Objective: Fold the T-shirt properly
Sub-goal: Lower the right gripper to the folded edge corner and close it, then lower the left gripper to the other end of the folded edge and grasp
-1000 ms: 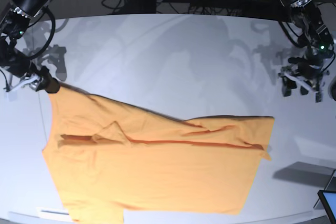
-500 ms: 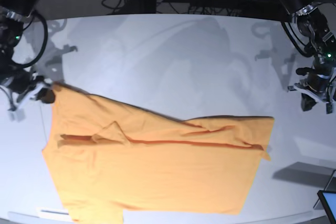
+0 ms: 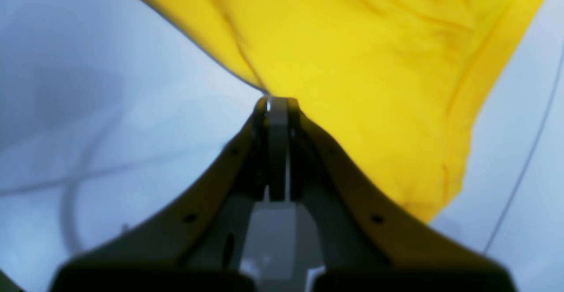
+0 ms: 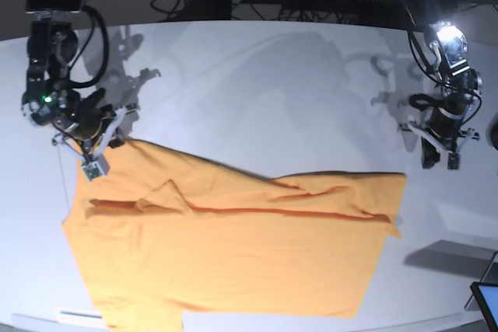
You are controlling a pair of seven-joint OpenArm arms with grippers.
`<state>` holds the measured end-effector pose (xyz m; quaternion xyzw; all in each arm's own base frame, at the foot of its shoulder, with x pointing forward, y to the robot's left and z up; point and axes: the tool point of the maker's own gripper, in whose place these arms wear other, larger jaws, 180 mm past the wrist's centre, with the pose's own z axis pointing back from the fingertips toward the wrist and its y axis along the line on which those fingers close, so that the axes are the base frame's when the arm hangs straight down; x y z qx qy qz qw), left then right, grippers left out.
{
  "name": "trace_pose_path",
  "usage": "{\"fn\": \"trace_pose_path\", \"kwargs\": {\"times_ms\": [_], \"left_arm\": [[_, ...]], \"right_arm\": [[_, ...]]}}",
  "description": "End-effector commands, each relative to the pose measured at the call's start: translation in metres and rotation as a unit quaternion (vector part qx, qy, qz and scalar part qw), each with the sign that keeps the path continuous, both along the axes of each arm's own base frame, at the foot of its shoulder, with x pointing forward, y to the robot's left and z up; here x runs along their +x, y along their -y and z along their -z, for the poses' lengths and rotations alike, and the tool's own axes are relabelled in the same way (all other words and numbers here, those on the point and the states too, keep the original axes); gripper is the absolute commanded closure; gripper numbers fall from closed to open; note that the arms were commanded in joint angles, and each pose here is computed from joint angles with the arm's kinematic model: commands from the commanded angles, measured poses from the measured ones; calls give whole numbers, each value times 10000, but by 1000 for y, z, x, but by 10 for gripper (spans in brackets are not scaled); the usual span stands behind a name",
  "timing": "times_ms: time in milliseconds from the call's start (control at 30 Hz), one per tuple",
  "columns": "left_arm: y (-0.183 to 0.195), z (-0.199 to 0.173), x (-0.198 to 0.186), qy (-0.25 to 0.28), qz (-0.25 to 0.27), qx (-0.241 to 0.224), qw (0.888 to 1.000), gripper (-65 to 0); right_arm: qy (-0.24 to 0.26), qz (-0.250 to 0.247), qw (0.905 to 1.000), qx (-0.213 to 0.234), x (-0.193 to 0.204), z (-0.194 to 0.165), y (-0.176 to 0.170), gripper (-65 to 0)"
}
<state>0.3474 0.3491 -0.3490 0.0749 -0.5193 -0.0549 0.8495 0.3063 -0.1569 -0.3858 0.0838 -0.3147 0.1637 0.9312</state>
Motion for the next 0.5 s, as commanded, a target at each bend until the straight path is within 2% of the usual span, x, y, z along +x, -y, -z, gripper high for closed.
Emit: {"fn": "trace_pose_path", "kwargs": {"times_ms": [0, 100, 267, 467], "left_arm": [[-5, -32, 17, 516, 35, 7, 9987, 0], [-5, -44, 26, 679, 37, 4, 9977, 0], [-11, -63, 41, 895, -43, 73, 9959, 0], [-23, -51, 50, 789, -314, -115, 9963, 0]], "right_arm": [[276, 11, 9996, -96, 12, -13, 3, 0], [344, 28, 9990, -281, 19, -17, 8, 0], [495, 52, 9982, -328, 32, -29, 12, 0], [635, 65, 9975, -292, 49, -38, 12, 0]]}}
